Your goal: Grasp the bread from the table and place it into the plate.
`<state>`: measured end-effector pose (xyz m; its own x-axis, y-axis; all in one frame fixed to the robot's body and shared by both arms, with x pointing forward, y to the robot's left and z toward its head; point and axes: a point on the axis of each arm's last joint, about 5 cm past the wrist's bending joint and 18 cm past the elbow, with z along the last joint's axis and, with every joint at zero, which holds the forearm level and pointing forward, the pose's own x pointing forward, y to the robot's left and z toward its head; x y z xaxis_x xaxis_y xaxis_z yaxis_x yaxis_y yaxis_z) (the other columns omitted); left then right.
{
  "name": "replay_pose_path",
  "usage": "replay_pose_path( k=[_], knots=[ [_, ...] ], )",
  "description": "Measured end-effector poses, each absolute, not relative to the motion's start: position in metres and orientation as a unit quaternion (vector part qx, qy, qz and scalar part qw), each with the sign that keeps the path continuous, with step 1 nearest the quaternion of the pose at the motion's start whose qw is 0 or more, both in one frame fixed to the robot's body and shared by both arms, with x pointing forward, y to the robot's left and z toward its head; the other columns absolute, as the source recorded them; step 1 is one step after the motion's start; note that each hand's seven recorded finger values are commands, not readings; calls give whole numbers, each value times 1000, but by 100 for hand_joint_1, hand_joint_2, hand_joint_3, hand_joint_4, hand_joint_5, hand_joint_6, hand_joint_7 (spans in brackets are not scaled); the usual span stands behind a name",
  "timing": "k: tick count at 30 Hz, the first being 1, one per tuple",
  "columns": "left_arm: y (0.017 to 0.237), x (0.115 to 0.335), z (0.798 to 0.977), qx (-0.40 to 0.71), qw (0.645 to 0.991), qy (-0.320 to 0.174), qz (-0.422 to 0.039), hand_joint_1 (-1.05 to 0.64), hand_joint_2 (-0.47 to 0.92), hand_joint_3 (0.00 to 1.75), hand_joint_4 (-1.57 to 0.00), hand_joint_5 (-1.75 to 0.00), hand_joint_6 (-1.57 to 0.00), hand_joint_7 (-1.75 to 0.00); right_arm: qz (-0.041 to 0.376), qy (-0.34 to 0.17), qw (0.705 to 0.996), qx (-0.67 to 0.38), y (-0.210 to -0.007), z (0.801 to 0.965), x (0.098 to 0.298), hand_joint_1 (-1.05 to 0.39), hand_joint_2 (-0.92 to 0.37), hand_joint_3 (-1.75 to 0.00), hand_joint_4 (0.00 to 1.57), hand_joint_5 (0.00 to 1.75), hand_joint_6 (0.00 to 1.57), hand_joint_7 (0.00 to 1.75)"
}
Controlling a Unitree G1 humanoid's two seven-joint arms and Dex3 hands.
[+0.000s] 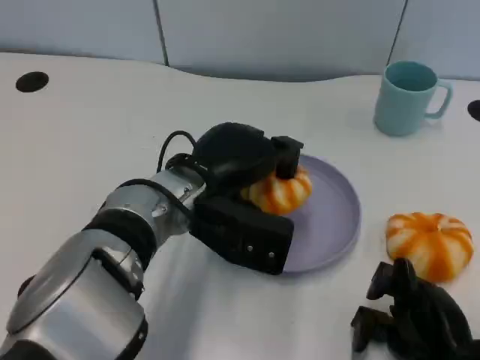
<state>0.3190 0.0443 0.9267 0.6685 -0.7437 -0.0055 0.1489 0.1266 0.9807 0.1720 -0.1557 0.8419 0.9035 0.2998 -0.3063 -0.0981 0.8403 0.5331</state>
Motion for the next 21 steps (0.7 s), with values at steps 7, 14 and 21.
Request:
replay_pose_path(
  k=[7, 14, 21],
  knots=[
    [44, 319, 927, 585, 703, -242, -324, -27, 73, 72, -80, -169, -70, -152, 105, 192, 940, 262, -155, 842, 172, -45, -92, -48, 129, 127, 112, 131],
    [44, 321, 931, 559, 723, -216, -343, -34, 91, 14, -59, -103, -69, -24, 104, 192, 939, 264, -155, 842, 172, -45, -92, -47, 128, 127, 111, 131],
    [43, 320, 931, 560, 719, -205, -357, -52, 92, 9, -12, -66, -31, 0, 105, 192, 939, 264, -155, 842, 172, -45, -92, -48, 128, 128, 112, 131]
  ],
)
